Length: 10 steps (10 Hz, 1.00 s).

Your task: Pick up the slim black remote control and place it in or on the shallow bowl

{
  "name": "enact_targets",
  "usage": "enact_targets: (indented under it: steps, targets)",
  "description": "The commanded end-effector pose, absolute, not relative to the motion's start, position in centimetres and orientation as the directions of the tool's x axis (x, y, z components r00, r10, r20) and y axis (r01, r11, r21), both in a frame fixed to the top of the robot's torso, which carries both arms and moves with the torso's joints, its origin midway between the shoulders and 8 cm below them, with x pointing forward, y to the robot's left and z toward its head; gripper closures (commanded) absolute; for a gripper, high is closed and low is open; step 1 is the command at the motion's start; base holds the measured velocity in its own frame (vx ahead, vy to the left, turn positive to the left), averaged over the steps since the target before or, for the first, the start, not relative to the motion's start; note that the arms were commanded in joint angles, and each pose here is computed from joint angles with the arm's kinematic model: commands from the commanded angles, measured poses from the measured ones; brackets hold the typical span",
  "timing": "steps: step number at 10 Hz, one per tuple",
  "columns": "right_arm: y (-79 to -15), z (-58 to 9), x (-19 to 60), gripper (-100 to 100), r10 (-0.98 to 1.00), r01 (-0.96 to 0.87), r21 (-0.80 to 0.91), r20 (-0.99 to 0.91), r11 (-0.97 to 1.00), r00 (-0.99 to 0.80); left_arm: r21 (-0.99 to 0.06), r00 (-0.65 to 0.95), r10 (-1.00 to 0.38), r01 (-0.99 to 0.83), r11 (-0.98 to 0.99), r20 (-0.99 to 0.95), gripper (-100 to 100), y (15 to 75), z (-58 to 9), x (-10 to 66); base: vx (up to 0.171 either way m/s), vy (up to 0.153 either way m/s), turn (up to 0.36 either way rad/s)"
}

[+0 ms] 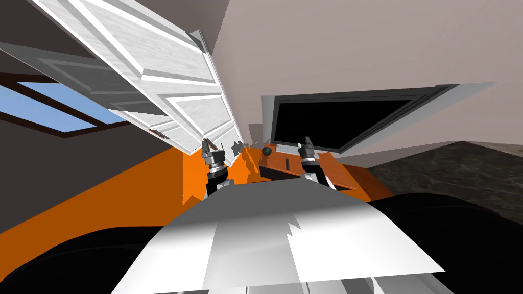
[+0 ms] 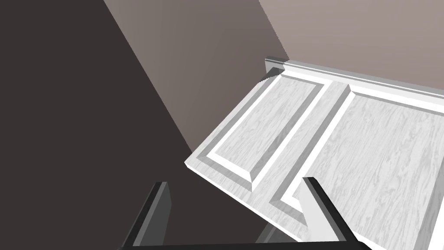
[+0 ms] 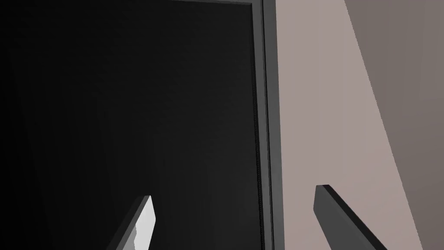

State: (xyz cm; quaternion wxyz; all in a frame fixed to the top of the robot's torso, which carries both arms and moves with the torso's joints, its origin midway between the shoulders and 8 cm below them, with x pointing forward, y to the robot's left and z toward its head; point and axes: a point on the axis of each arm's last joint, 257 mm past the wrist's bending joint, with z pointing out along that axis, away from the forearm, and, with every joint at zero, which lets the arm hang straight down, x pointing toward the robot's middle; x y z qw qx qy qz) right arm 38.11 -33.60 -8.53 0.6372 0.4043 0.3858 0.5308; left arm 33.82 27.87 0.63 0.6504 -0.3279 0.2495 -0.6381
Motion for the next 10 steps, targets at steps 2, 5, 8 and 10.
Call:
enact_targets:
  steps: [2,5,8,10]
  targets:
    - [-36.4,-13.8,38.3,-100,0.992,-0.237,0.971,0.012,0.019,0.129,-0.745,0.061,-0.994,0.667,-0.029,0.094,0,27.9,0.6,33.8,-0.024,-0.021,0.247]
    - [-38.5,-17.8,38.1,-100,0.985,-0.154,0.986,0.091,-0.068,0.148,-0.745,0.061,-0.994,0.667,-0.029,0.094,0,27.9,0.6,33.8,-0.012,-0.021,0.12]
    - [-41.5,-23.0,37.2,-100,0.961,-0.035,0.98,0.2,-0.197,0.189,-0.745,0.061,-0.994,0.666,-0.029,0.094,0,27.9,0.6,33.8,-0.003,-0.013,0.187]
    - [-43.2,-26.0,36.4,-100,0.94,0.028,0.963,0.253,-0.266,0.228,-0.745,0.061,-0.994,0.666,-0.029,0.094,0,27.9,0.6,33.8,-0.019,-0.014,0.132]
